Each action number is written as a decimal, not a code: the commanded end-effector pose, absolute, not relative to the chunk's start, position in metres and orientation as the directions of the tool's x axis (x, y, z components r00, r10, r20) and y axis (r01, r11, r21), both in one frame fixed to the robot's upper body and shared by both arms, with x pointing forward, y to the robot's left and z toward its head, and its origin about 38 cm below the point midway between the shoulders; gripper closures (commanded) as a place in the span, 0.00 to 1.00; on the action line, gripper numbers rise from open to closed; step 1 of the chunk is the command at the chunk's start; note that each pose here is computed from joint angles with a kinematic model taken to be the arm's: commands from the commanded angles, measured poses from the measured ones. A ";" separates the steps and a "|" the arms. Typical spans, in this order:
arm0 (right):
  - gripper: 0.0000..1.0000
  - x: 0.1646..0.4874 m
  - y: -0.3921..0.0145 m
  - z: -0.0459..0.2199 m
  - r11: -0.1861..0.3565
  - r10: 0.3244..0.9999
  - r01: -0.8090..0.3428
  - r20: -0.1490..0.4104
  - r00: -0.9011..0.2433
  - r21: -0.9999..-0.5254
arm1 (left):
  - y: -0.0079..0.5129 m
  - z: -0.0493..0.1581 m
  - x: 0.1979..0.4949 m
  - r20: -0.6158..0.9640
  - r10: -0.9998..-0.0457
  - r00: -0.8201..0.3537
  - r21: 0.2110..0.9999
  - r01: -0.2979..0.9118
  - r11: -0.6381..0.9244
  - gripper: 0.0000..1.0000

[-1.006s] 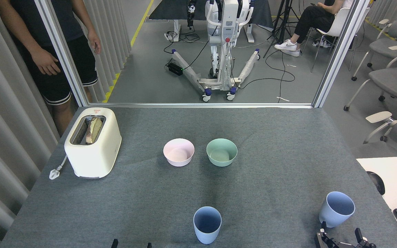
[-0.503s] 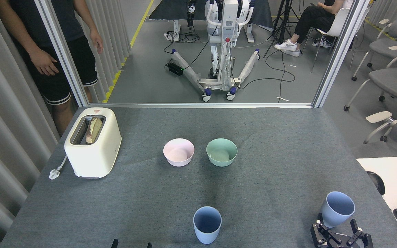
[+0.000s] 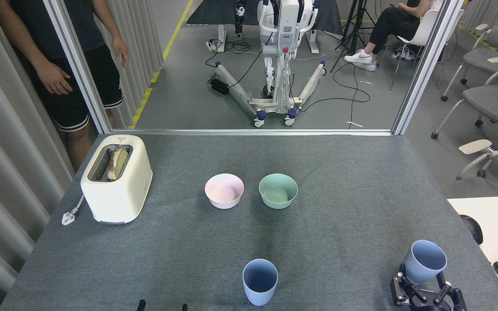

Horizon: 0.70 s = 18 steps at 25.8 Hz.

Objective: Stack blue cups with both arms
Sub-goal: 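Reach the right gripper to the other blue cup and grasp it, then lift the blue cup with the right gripper and carry it over the first cup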

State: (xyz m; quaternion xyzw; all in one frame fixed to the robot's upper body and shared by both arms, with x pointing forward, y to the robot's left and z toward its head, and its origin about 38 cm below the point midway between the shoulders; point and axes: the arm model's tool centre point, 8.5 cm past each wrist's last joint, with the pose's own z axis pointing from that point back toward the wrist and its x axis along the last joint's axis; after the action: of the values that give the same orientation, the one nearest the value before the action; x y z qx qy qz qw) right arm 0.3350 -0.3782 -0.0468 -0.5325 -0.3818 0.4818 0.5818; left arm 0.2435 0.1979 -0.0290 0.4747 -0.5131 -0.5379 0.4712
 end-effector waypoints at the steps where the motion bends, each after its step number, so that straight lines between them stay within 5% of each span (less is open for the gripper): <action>1: 0.20 0.337 -0.378 -0.051 -0.024 0.967 -0.167 -0.065 0.245 -0.986 | 0.198 -0.029 0.244 -0.027 -0.994 -0.105 0.999 0.019 -0.029 0.00; 13: 0.38 0.340 -0.376 -0.046 -0.025 0.968 -0.151 -0.061 0.242 -0.988 | 0.199 -0.029 0.243 -0.028 -0.994 -0.101 0.999 0.022 -0.031 0.00; 18: 0.38 0.359 -0.371 -0.001 -0.052 0.982 -0.044 -0.060 0.179 -0.998 | 0.199 -0.029 0.243 -0.028 -0.994 -0.101 0.999 0.022 -0.031 0.00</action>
State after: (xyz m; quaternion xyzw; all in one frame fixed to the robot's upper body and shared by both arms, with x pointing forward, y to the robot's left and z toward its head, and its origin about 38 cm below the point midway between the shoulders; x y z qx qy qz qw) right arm 0.3496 -0.3743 -0.0246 -0.5417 -0.4059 0.4766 0.5609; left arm 0.2429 0.1993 -0.0293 0.4757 -0.5117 -0.5375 0.4722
